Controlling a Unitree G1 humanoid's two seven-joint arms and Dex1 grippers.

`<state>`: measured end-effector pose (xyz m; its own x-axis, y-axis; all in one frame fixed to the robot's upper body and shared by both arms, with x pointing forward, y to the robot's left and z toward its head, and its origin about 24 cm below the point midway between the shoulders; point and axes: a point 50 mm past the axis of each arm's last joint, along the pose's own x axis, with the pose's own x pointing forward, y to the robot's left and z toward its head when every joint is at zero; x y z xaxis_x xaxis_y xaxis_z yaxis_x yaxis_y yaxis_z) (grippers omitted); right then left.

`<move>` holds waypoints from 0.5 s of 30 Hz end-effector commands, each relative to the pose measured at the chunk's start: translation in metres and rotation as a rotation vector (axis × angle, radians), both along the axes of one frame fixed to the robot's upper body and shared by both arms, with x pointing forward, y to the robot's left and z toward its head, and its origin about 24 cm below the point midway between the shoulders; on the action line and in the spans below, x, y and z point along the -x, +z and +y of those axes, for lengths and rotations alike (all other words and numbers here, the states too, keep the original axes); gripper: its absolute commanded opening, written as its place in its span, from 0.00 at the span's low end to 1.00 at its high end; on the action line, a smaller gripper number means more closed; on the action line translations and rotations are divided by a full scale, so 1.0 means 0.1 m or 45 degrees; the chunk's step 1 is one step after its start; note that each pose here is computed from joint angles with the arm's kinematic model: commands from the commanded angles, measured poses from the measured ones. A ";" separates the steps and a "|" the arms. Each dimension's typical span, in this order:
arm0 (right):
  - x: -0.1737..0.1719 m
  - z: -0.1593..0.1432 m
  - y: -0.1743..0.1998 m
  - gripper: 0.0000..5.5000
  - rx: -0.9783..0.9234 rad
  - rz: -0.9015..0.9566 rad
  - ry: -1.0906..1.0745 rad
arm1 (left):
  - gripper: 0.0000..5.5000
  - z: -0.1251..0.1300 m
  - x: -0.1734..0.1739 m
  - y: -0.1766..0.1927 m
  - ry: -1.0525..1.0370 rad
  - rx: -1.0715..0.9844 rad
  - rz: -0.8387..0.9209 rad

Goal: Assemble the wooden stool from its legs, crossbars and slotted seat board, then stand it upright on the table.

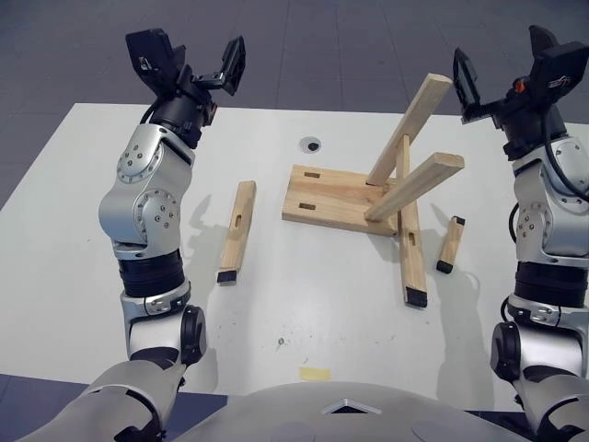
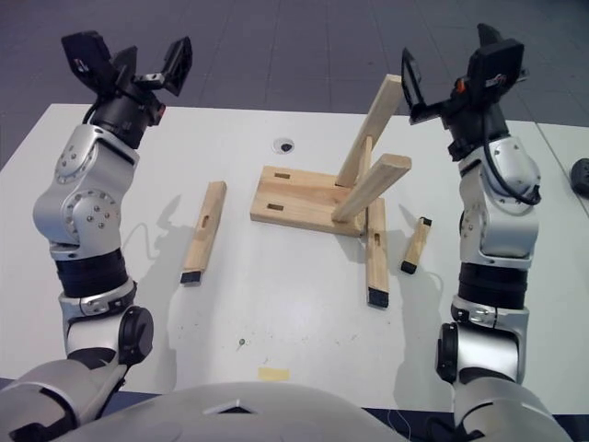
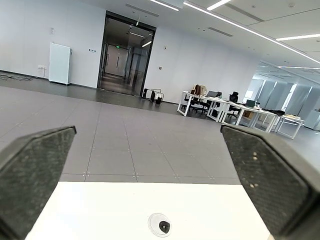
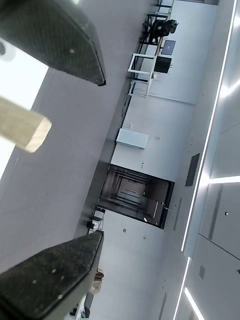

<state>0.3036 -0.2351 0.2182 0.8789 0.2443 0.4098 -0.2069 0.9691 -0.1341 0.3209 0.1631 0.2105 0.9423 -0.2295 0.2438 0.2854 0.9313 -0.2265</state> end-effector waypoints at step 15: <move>0.47 -0.10 -0.73 0.98 0.354 0.636 0.320 | 0.98 -0.02 -0.03 -0.08 -0.057 -0.082 0.052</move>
